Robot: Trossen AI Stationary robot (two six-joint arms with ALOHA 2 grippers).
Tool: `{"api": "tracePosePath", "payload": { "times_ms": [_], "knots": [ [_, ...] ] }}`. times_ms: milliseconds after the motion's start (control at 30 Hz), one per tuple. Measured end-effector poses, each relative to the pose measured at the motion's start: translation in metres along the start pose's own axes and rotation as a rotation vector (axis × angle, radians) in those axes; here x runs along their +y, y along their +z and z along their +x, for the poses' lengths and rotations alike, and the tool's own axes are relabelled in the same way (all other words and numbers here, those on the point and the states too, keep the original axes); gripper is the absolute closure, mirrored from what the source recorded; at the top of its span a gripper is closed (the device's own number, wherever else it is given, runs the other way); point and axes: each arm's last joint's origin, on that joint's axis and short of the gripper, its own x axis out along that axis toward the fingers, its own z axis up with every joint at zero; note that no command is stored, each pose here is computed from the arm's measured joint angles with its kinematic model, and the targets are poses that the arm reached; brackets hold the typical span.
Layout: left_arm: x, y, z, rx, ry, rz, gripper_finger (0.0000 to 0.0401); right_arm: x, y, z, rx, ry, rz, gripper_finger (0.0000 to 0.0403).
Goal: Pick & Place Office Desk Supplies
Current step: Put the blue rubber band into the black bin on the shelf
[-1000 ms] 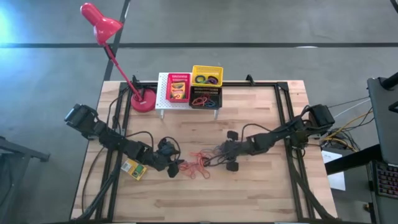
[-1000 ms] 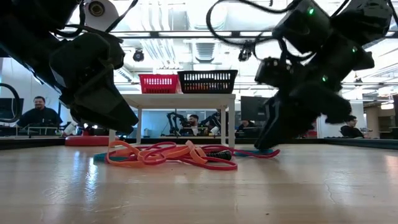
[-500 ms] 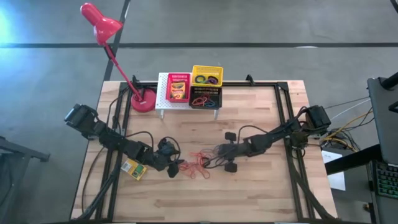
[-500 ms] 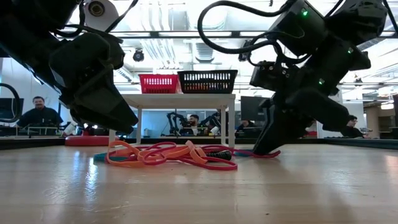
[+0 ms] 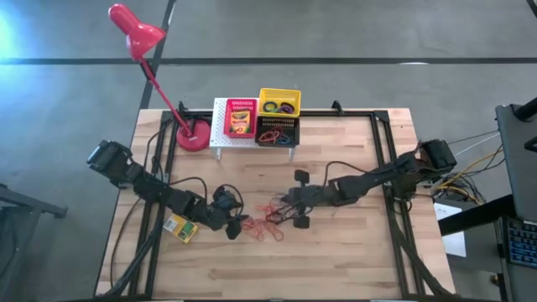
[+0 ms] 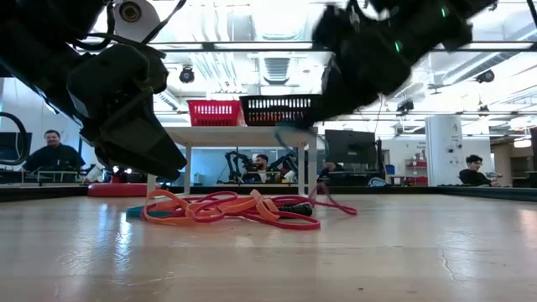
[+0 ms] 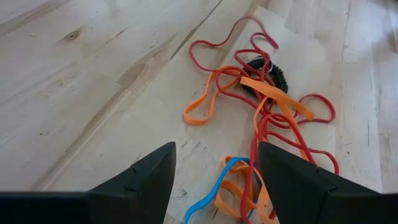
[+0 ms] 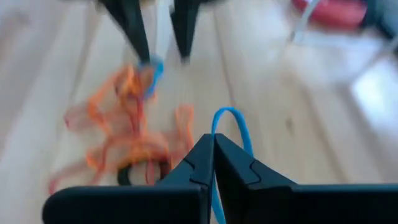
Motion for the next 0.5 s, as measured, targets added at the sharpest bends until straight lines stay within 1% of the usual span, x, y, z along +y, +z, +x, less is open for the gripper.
{"api": "tracePosePath", "payload": {
  "times_ms": [167, 267, 400, 500],
  "knots": [
    [0.0, 0.0, 0.0, 0.0, 0.0, 0.0, 0.0169, -0.006, 0.039, -0.011, -0.123, -0.009, -0.017, 0.0394],
    [0.0, 0.0, 0.0, 0.0, 0.0, 0.0, 0.0169, -0.015, 0.058, -0.013, -0.169, -0.048, -0.059, 0.0394],
    [0.0, 0.0, 0.0, -0.001, 0.002, 0.0, 0.0169, -0.038, 0.085, -0.016, -0.22, -0.145, -0.088, 0.0394],
    [0.0, 0.0, 0.0, -0.002, 0.003, 0.0, 0.0169, -0.063, 0.101, -0.019, -0.193, -0.208, -0.096, 0.0394]
  ]
}}
